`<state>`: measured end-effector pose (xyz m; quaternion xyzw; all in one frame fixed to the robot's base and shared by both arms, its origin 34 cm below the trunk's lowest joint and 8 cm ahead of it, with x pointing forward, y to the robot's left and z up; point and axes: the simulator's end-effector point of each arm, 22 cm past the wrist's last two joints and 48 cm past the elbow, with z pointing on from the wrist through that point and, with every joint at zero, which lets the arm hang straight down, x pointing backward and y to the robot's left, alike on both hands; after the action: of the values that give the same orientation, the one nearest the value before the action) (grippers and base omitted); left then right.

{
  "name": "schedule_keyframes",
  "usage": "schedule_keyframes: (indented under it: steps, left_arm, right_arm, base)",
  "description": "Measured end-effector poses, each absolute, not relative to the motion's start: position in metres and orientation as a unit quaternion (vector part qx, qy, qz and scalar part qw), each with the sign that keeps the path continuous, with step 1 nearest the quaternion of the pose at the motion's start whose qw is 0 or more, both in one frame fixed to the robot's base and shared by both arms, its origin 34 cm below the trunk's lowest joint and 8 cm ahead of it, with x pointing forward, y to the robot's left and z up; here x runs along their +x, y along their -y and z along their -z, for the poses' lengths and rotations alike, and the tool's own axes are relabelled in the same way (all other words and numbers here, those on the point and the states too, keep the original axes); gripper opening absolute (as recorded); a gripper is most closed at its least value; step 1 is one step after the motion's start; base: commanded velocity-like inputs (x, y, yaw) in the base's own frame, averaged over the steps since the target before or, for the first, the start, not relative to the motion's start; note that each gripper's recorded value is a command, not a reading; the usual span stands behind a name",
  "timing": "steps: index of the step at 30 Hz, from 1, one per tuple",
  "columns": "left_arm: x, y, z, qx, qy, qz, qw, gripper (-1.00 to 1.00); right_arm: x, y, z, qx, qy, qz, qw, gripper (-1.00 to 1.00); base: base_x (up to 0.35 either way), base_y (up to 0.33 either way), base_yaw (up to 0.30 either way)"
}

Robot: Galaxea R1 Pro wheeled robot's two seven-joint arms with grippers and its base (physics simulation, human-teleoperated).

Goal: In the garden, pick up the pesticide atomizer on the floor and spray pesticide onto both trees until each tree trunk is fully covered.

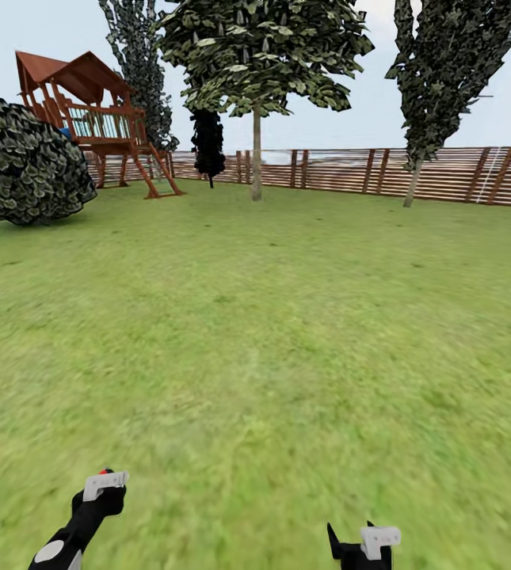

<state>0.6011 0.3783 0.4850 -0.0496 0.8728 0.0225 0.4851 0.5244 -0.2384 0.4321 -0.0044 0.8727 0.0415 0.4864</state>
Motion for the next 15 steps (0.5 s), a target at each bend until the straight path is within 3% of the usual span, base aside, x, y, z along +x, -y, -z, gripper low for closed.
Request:
schedule_keyframes:
  steps: [15]
  left_arm:
    - [0.6024, -0.3773, -0.4877, -0.049, -0.871, -0.022, 0.488, -1.00]
  right_arm:
    - [0.5260, 0.2376, -0.4348, -0.006, -0.871, -0.042, 0.489, 1.00]
  base:
    - [0.333, 0.105, 0.000]
